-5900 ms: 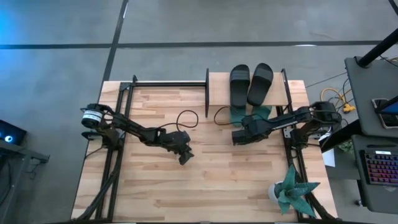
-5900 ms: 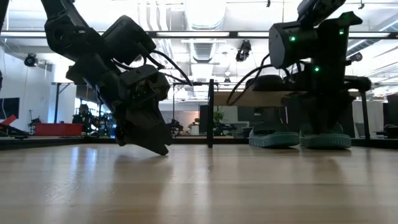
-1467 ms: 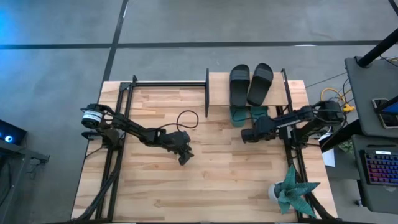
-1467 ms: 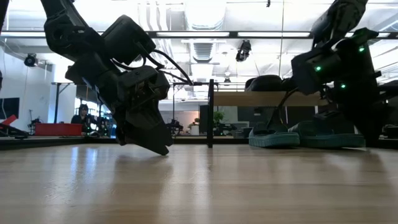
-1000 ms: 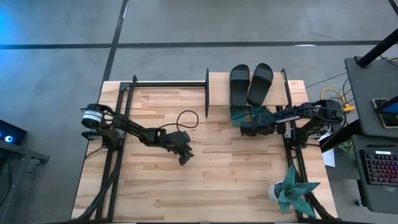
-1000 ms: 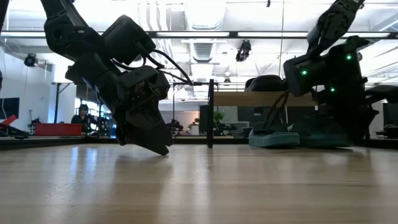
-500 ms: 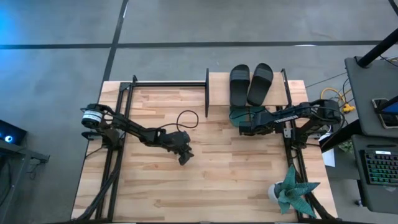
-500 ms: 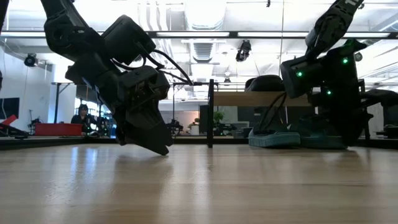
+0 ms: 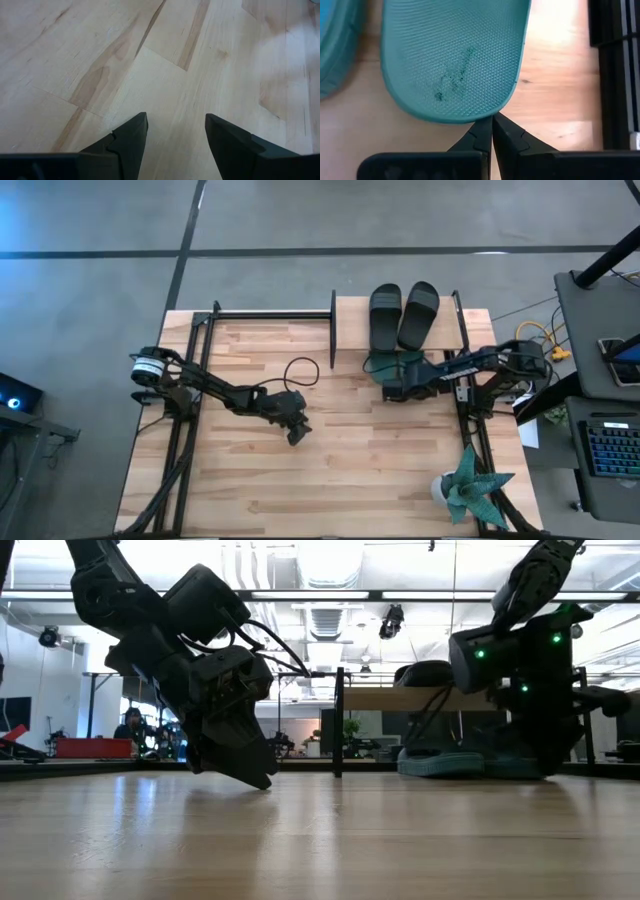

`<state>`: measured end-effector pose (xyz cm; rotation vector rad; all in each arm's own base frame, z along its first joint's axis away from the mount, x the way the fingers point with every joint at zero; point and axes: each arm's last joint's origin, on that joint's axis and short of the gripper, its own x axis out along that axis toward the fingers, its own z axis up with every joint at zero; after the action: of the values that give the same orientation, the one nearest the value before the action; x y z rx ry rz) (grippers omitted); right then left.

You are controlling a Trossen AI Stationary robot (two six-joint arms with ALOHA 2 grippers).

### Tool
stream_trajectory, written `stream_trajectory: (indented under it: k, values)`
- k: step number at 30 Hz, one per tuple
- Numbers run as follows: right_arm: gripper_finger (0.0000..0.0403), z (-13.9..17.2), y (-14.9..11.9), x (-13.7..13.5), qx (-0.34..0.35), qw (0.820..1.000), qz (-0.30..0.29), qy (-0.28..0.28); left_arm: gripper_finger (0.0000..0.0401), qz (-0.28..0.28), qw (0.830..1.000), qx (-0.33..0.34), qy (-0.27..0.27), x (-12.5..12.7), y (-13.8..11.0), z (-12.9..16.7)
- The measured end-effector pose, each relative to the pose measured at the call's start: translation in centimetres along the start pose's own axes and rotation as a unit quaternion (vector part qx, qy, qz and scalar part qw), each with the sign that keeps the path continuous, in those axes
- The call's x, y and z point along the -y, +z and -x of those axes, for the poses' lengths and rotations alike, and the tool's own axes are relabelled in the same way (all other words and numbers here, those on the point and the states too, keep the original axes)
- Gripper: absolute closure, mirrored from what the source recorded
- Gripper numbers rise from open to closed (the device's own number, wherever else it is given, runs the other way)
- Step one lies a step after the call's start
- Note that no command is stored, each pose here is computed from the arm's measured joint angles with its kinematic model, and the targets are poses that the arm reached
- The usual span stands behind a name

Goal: Pick and place slides into the shelf
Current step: Adjust the green slippers under the shelf

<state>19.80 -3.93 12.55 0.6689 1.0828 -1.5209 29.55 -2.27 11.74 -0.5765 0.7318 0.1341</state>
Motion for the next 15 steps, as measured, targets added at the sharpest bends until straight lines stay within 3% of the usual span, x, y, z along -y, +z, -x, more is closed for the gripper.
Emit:
stream_trajectory:
  k: [15]
  values:
    - [0.0394,1.5,-1.6,-1.0,0.039,0.998,0.023,0.052,0.021,0.0,1.0,-0.001,0.0,0.0,0.0,0.0]
